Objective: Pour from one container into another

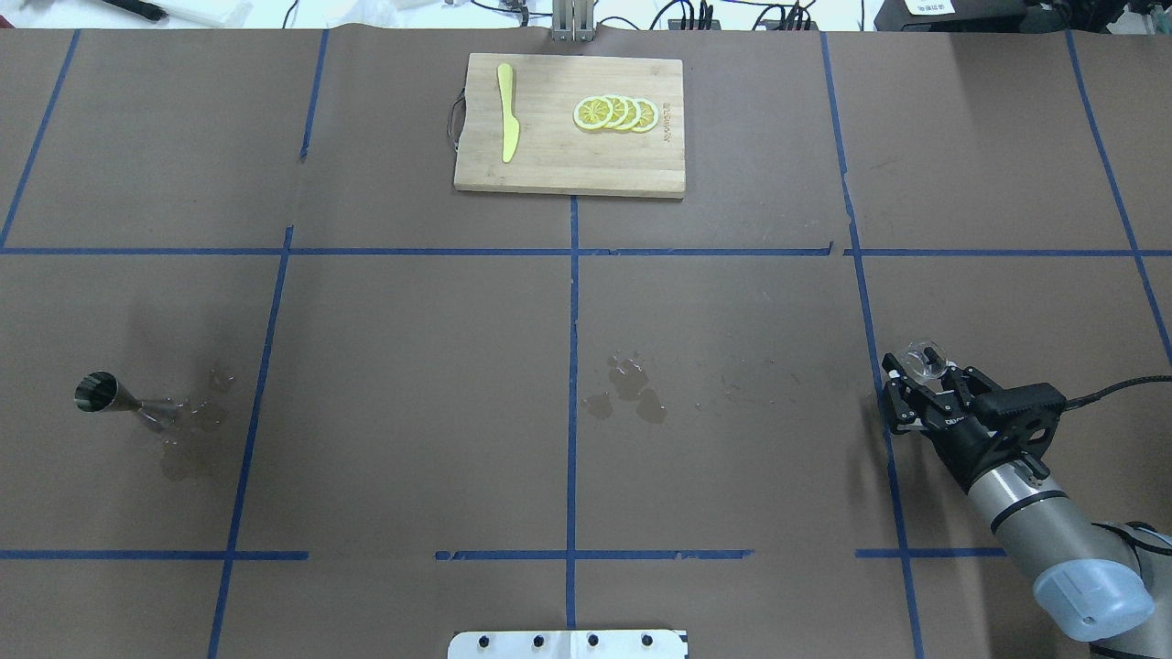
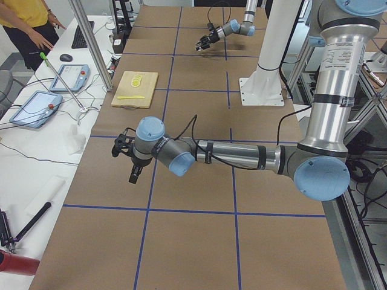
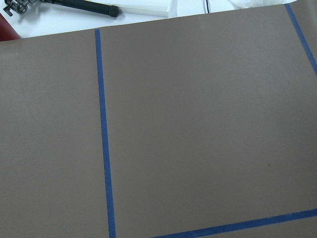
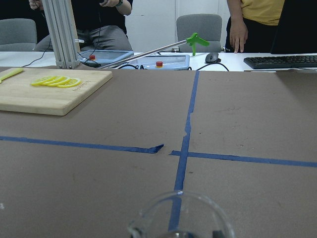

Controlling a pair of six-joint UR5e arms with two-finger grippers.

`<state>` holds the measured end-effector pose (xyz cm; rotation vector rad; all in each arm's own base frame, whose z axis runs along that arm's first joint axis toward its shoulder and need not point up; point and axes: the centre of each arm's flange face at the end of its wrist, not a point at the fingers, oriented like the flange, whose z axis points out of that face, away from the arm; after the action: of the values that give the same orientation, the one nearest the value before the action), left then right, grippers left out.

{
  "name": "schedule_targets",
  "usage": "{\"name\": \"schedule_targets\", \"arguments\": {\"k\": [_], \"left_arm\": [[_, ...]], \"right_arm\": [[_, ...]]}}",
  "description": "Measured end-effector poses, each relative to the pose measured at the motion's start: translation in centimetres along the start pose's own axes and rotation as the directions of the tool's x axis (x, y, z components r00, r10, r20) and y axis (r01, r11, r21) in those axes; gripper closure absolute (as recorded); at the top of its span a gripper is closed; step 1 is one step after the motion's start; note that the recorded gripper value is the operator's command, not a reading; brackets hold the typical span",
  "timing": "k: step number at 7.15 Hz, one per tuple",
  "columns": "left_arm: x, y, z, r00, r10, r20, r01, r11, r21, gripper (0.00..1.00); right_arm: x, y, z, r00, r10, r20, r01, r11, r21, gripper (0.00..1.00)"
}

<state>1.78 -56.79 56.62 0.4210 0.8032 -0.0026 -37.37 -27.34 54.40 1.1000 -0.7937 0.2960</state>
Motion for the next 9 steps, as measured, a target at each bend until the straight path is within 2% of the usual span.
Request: {"name": "schedule_targets", "arguments": {"k": [7,9], "left_arm": [[0.5,0.3,-0.8,1.0,0.012,-0.006,-0.012,1.0,0.016,0.0],[0.4,0.3,-0.8,1.0,0.012,-0.004,-0.012,1.0,0.017,0.0]], "right_arm": [[0.6,2.3,0.3,0.999,-0.036,-0.012,0.036,0.999,-0.024,0.73],[0.8,2.6,0.4,0.999,-0.042,-0.015,0.042,0.999,-0.029,0.54]]}}
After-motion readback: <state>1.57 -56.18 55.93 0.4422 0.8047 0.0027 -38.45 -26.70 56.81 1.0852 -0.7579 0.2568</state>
